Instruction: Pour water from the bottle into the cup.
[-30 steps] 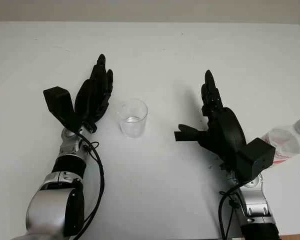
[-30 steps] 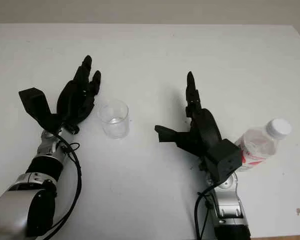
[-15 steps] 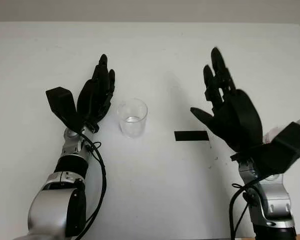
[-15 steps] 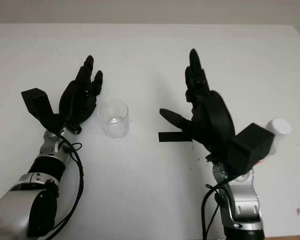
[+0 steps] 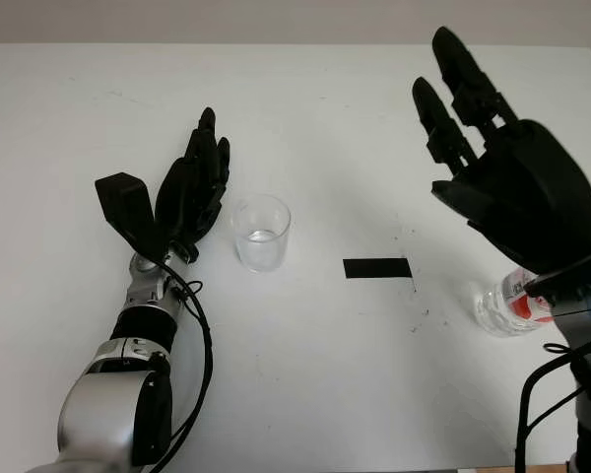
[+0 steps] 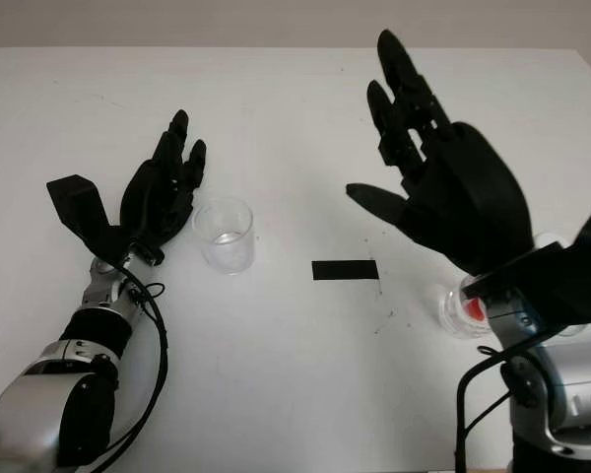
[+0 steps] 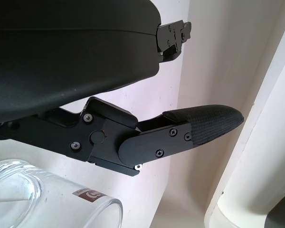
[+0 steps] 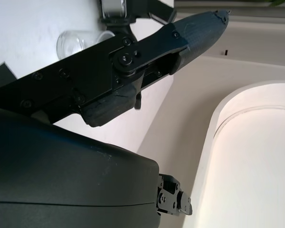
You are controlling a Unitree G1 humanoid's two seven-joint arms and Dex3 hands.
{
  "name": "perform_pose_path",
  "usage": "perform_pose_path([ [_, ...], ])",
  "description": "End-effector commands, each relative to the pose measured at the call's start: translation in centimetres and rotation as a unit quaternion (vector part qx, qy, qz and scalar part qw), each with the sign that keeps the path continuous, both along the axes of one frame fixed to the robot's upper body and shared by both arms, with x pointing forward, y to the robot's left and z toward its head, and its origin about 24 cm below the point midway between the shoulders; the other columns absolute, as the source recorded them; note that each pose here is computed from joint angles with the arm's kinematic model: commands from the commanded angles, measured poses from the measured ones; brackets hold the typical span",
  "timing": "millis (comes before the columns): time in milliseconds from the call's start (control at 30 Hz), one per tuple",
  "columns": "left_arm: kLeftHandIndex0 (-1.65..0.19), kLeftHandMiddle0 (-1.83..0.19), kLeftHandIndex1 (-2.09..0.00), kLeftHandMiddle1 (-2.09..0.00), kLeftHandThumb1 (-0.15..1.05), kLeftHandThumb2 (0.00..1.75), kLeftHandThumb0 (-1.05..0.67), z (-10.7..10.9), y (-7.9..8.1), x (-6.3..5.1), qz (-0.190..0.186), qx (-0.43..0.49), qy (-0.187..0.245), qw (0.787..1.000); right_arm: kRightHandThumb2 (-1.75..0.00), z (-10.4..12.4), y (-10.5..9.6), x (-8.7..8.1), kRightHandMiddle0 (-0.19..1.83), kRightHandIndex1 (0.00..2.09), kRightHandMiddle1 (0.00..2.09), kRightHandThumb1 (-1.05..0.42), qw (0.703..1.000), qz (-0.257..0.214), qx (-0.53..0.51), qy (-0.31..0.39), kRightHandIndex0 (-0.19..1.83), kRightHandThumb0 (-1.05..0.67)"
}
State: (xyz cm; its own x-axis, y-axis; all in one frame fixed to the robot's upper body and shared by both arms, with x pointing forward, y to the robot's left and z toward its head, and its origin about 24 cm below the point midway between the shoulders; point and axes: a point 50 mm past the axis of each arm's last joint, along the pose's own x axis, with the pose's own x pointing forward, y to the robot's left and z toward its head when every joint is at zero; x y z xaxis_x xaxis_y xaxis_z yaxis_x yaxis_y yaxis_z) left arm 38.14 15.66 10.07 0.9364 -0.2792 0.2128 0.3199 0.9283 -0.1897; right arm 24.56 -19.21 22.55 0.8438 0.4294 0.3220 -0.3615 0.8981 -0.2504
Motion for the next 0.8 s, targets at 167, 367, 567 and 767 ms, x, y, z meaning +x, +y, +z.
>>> perform_pose_path([
  [167, 0.19, 0.19, 0.0, 0.0, 1.05, 0.68, -0.83, -0.1, -0.5, 0.1, -0.008, -0.008, 0.006, 1.0, -0.06, 3.4, -1.8, -2.1, -0.19, 0.0, 0.0, -0.97, 0.997, -0.01, -0.05, -0.053, -0.19, -1.02],
  [367, 0.19, 0.19, 0.0, 0.0, 1.05, 0.67, -0.85, -0.2, -0.7, 0.1, -0.006, -0.012, 0.007, 1.0, -0.05, 4.7, -3.2, -3.7, -0.19, 0.0, 0.0, -0.96, 0.996, -0.038, -0.042, -0.071, -0.19, -1.05],
  [567, 0.19, 0.19, 0.0, 0.0, 1.05, 0.68, -0.85, -0.3, -0.5, 0.1, -0.004, -0.009, 0.01, 1.0, -0.06, 5.4, -5.0, -5.5, -0.19, 0.0, 0.01, -0.97, 0.988, -0.116, -0.027, -0.1, -0.19, -0.98],
  [767, 0.19, 0.19, 0.0, 0.0, 1.05, 0.68, -0.85, -0.3, -0.3, 0.2, -0.004, -0.011, 0.013, 1.0, -0.06, 4.8, -6.5, -6.6, -0.19, 0.0, 0.0, -1.01, 0.98, -0.171, -0.039, -0.095, -0.19, -1.04],
])
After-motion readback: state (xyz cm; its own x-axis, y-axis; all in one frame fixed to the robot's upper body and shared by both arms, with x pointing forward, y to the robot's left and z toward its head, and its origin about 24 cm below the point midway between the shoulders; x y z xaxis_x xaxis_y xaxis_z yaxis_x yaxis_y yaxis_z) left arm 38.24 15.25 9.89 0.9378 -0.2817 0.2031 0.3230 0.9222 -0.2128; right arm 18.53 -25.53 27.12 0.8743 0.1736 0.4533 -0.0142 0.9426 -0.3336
